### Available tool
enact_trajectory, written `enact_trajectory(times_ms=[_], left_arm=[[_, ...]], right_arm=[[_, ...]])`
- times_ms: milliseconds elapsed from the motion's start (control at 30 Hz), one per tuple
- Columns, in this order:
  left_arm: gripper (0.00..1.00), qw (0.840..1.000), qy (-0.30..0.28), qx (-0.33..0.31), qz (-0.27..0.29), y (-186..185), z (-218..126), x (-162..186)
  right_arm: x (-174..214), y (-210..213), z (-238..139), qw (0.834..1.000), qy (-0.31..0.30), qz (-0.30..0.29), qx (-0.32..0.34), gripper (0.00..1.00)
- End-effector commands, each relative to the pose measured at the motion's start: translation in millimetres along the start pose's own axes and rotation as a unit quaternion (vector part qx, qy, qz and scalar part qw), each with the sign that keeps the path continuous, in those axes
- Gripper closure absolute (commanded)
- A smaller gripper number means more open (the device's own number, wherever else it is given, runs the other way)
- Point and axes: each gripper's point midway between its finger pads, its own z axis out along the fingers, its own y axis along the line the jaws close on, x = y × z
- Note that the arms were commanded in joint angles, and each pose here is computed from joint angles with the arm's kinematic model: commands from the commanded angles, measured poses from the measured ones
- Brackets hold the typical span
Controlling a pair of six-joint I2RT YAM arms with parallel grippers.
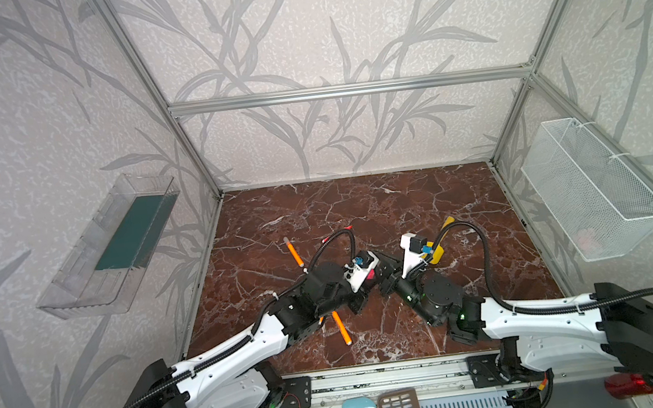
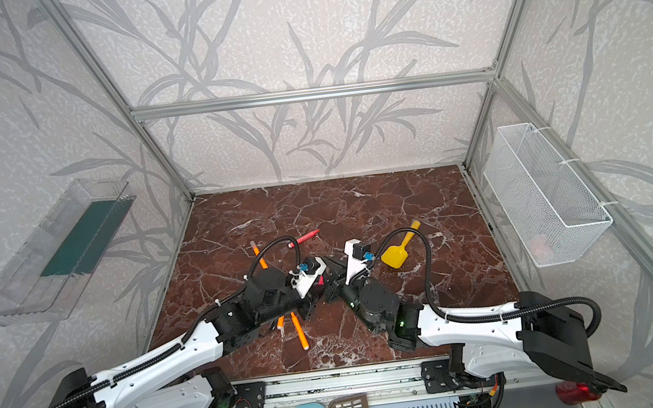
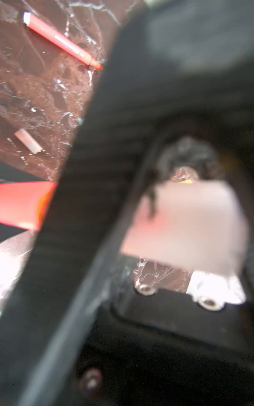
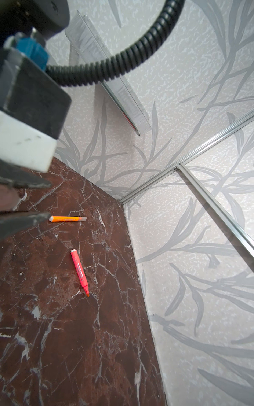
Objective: Insert the pens into the pen caps
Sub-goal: 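Open the right gripper off the cap while the left gripper carries the marker away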
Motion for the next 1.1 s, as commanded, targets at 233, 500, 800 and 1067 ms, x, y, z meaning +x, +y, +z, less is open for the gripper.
enact_trajectory(times_ms=[233, 500, 800, 1067], left_arm=[[1.00, 0.943, -0.289, -0.118, -0.112, 82, -78, -183], [1.00, 0.942, -0.290, -0.121, -0.118, 86, -76, -178], [1.00, 0.953, -0.234, -0.144, -0.129, 94, -52, -117], [1.00, 0.944, -0.126, -0.246, -0.181, 131, -27, -29]], right_arm=[[170, -23, -65, 0.948, 0.283, -0.139, -0.050, 1.00], [158, -19, -63, 0.955, 0.252, -0.153, -0.028, 1.00], [85, -35, -47, 0.978, 0.171, -0.117, 0.025, 0.66], [37, -63, -65, 0.985, 0.102, -0.122, 0.067, 0.29]])
